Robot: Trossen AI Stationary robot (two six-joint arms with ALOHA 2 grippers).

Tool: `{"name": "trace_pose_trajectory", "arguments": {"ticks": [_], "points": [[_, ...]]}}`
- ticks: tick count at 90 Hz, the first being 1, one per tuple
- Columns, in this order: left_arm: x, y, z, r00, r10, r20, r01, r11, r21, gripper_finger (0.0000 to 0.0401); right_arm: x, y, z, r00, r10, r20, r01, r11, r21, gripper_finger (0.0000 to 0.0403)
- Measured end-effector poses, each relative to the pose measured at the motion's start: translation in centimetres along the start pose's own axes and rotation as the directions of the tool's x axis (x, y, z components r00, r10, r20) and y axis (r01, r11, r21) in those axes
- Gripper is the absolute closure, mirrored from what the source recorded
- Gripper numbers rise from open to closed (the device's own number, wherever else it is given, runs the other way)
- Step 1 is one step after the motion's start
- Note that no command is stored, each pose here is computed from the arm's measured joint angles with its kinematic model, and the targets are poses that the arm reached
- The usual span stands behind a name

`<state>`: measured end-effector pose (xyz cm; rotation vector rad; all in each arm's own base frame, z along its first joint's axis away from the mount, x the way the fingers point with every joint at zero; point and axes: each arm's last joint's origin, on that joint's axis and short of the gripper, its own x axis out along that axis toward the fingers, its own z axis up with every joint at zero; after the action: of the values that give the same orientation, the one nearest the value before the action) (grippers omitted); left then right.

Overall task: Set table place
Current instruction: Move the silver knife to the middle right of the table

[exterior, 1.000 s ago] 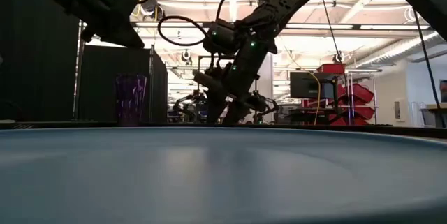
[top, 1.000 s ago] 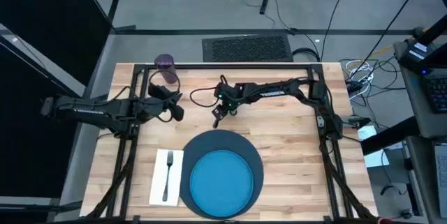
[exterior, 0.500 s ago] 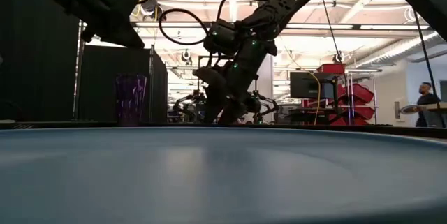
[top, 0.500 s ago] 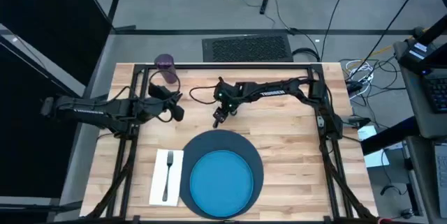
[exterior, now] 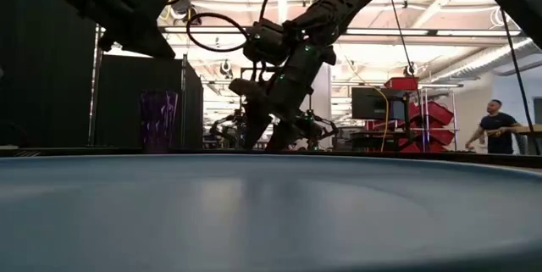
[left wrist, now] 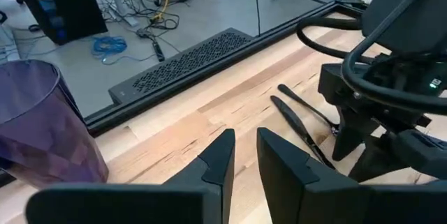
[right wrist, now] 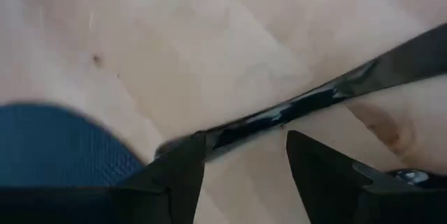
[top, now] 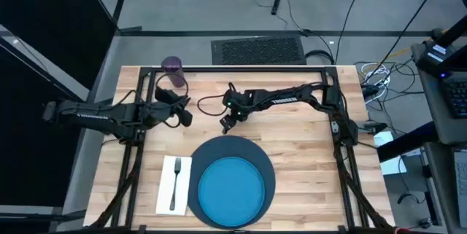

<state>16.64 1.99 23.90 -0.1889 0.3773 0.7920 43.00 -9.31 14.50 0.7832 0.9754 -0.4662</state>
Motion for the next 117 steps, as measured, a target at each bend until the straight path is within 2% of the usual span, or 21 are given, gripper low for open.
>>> {"name": "trace_pose_trajectory", "arguments": {"ticks": [29,49,64,70,81,92,107,117], "points": [[0.0,0.0,0.0,1.0,-0.001,0.0,0.001,1.0,-0.001,0.0354,0.1,0.8,-0.5,0.973,-0.167,0.158,0.148,0.982,0.12,0.0216],[0.0,-0.1,0.0,1.0,-0.028,-0.011,0.028,1.0,0.001,0.0354,0.0,2.6,0.0,0.966,-0.029,0.259,0.011,0.997,0.07,0.0216],[0.0,-0.1,0.0,1.0,-0.028,-0.011,0.028,1.0,0.0,0.0354,0.0,2.9,0.2,0.966,0.019,0.258,-0.025,0.999,0.021,0.0216],[0.0,-0.1,0.0,1.0,-0.028,-0.011,0.028,1.0,0.0,0.0354,0.0,2.8,0.3,0.965,0.016,0.263,-0.025,0.999,0.033,0.0216],[0.0,-0.1,0.0,1.0,-0.029,-0.009,0.029,1.0,-0.002,0.0354,-0.1,2.6,0.4,0.94,-0.077,0.333,0.022,0.986,0.166,0.0216],[0.0,-0.1,0.1,1.0,-0.031,-0.004,0.031,1.0,-0.007,0.0354,-0.2,2.2,0.5,0.891,-0.197,0.409,0.096,0.962,0.254,0.0216],[0.0,-0.1,0.0,1.0,-0.031,-0.005,0.031,0.999,-0.006,0.0354,-0.2,1.5,-0.2,0.869,-0.316,0.38,0.202,0.929,0.31,0.0216],[0.0,-0.1,0.0,1.0,-0.031,-0.005,0.031,1.0,-0.006,0.0354,-0.2,1.1,-1.1,0.829,-0.421,0.367,0.303,0.891,0.337,0.0216]]}}
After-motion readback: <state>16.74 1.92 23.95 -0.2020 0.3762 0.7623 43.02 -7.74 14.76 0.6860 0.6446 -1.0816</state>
